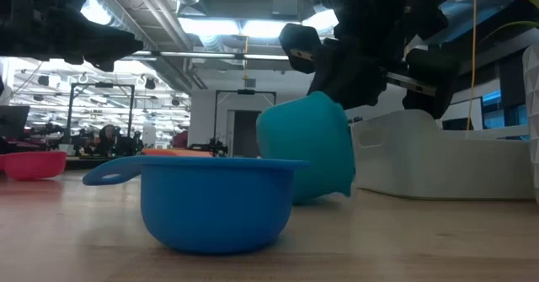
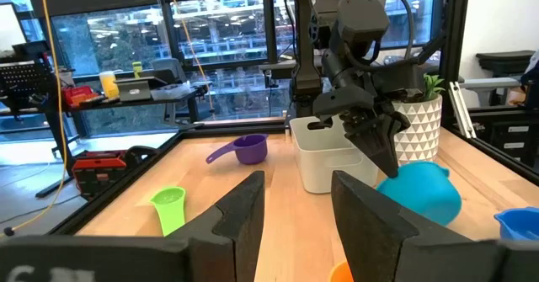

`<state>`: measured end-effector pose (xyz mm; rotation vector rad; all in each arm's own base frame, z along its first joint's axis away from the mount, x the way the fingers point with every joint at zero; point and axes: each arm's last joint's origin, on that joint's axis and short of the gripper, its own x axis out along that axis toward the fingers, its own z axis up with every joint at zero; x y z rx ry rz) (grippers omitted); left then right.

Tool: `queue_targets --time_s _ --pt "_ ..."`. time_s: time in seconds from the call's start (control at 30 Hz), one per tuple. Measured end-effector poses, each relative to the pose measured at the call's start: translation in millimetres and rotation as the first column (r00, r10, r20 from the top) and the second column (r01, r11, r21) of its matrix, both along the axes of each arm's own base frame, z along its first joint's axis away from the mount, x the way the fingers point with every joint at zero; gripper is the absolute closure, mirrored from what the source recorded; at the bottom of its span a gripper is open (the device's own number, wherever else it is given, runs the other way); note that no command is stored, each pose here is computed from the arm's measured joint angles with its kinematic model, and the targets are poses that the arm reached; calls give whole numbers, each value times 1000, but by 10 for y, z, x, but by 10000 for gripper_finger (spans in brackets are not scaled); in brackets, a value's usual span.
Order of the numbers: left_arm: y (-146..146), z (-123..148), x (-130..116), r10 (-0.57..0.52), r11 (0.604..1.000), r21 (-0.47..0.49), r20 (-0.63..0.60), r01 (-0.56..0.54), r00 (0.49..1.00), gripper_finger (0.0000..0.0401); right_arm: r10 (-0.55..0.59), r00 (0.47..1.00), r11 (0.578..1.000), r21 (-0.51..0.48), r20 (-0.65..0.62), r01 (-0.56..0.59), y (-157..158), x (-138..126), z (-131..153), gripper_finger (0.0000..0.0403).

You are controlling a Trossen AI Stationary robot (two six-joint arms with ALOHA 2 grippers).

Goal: Nest measuring cups in basket
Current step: Move the light blue measuring cup to the top center of the table

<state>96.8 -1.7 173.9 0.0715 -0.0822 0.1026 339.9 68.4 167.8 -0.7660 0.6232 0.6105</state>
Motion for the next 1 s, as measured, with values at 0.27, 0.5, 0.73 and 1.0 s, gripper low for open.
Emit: queue_targets --time_s 0.27,0.5,0.73,1.0 --pt "0 0 0 0 1000 0 0 0 1000 268 0 1000 1000 0 -1 0 -1 -1 -1 396" --pt "0 0 0 0 1000 0 0 0 1000 268 -1 1000 1000 -1 -3 1 -2 -2 -2 397" --pt "0 0 0 0 1000 0 0 0 1000 268 -3 1000 1000 -2 -2 3 -5 -13 22 397" --pt "0 0 0 0 1000 0 0 0 1000 268 -16 999 1000 -4 29 16 -13 -33 118 398"
